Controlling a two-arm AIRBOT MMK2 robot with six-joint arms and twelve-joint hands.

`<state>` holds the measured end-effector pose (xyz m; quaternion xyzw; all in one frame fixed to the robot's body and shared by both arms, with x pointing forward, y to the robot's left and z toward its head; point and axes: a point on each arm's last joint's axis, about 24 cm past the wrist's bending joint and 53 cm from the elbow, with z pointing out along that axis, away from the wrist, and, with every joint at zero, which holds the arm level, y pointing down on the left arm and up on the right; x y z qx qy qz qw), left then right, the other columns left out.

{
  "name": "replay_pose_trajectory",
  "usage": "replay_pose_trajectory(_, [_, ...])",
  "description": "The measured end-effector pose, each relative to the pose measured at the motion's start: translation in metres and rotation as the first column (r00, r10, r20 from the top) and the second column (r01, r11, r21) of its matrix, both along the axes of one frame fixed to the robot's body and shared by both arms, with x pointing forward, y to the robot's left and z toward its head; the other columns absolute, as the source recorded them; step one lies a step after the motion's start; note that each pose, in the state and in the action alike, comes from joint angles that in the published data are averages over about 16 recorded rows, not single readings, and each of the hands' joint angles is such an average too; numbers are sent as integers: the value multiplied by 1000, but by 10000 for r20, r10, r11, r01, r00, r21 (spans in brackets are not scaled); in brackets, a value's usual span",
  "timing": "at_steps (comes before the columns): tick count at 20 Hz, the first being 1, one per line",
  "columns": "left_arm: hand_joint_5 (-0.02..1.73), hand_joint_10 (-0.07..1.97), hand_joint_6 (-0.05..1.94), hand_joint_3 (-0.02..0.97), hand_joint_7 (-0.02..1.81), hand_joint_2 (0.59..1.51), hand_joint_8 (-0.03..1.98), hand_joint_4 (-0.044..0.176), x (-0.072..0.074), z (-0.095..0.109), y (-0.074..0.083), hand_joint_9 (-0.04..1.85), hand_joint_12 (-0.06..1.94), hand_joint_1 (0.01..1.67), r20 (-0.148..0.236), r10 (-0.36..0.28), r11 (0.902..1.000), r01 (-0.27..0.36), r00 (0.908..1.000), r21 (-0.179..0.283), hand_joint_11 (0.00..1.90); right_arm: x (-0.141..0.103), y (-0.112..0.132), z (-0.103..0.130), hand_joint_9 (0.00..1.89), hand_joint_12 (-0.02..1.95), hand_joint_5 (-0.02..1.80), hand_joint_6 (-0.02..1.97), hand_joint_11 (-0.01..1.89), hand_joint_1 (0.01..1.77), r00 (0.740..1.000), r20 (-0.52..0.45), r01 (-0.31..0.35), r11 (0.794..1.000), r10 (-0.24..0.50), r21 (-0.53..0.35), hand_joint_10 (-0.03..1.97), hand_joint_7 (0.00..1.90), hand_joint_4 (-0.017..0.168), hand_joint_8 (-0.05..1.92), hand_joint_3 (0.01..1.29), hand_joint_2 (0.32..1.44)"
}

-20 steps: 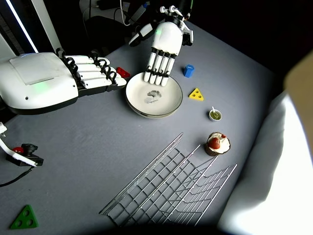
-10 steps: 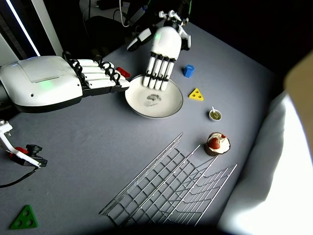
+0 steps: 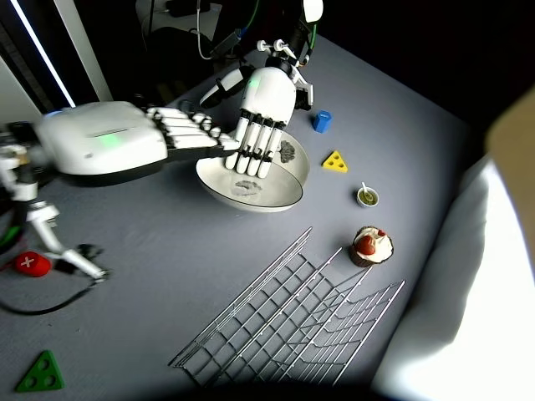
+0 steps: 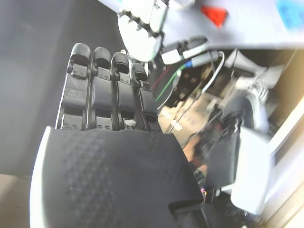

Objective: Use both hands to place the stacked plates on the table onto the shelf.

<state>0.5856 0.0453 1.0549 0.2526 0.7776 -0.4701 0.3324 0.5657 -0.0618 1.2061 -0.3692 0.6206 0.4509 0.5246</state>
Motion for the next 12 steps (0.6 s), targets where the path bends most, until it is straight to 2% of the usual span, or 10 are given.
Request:
replay_pose_trajectory(7, [45,-29,-22,12,32,910,-23,-6,4,1,-1,61,-20,178,40,6,10000,-6,10000,-71,77,20,6,-23,226,38,205,8,277,1228,9964,580,637,9969,-610,-456,-7,204,6,1,16,943])
replay_pose_trajectory(9, [43,-29,-21,12,29,912,-22,-5,4,1,0,56,-20,172,38,25,10000,-25,10000,-63,69,27,6,-28,224,35,212,8,276,1321,9952,552,836,9952,-808,-502,-7,203,6,1,16,944])
replay_pose_trajectory(12, [38,-29,-19,12,24,916,-23,-5,5,0,1,50,-20,165,41,34,10000,-34,10000,-45,58,36,8,-36,220,32,223,8,267,1366,9931,431,1109,9924,-1087,-528,-6,204,6,1,16,949])
